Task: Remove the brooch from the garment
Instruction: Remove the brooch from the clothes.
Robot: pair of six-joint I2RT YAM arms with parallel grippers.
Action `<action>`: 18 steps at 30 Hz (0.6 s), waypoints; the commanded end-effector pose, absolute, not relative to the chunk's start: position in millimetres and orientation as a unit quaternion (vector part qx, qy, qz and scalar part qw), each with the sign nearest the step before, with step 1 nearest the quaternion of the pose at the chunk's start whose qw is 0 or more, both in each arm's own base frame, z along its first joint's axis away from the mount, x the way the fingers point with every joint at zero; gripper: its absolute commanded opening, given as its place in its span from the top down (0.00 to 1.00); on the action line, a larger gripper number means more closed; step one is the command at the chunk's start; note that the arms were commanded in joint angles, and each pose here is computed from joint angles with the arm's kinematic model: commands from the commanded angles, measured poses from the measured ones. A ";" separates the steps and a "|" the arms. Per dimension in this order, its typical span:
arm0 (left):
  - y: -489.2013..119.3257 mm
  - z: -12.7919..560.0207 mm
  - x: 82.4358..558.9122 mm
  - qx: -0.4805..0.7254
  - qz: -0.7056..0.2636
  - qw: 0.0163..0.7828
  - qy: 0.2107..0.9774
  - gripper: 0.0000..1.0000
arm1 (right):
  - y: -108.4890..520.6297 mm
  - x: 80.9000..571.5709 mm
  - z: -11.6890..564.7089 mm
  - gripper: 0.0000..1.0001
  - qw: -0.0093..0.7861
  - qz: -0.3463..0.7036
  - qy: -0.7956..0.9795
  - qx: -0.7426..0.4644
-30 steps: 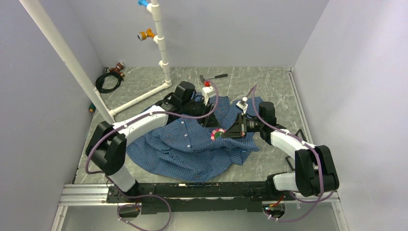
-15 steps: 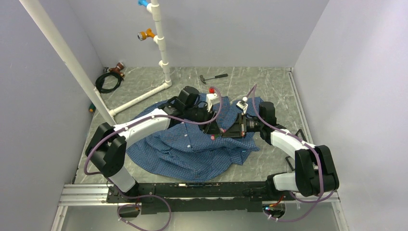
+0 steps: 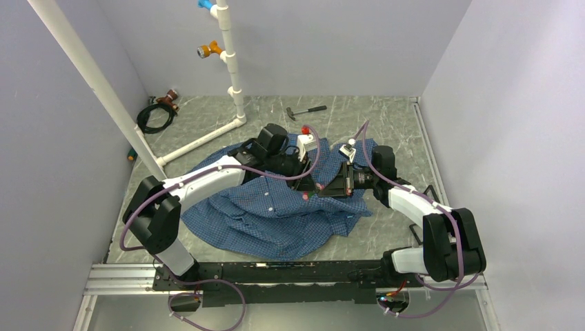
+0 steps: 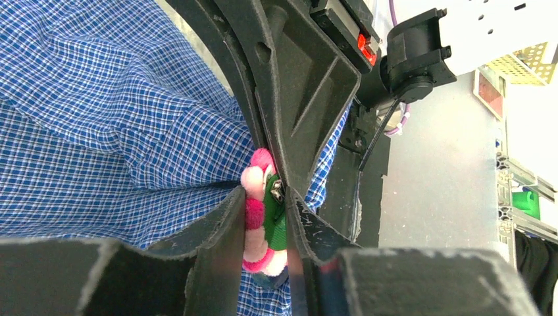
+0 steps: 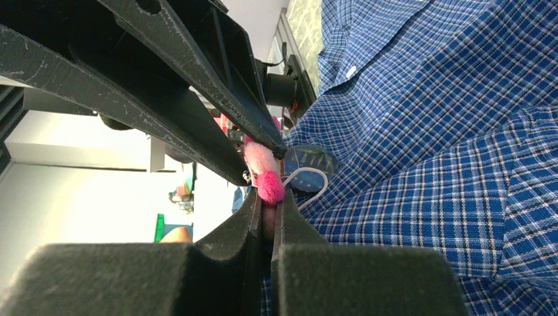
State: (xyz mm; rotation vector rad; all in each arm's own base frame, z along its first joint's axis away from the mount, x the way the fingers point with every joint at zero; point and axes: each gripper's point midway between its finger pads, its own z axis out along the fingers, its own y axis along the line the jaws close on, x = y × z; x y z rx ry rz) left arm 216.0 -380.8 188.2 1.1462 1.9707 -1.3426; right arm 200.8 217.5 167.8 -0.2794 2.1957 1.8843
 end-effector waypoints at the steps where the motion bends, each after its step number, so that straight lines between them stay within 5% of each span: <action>1: -385.5 195.9 216.5 0.437 -0.481 0.259 0.715 0.71 | 217.0 206.2 185.9 1.00 0.148 0.651 0.735 -0.120; 12: -382.3 191.7 219.7 0.438 -0.464 0.259 0.725 0.77 | 213.7 207.2 185.7 1.00 0.156 0.648 0.736 -0.118; 18: -376.4 200.9 226.8 0.420 -0.477 0.264 0.726 0.57 | 212.8 208.9 184.3 1.00 0.162 0.641 0.741 -0.118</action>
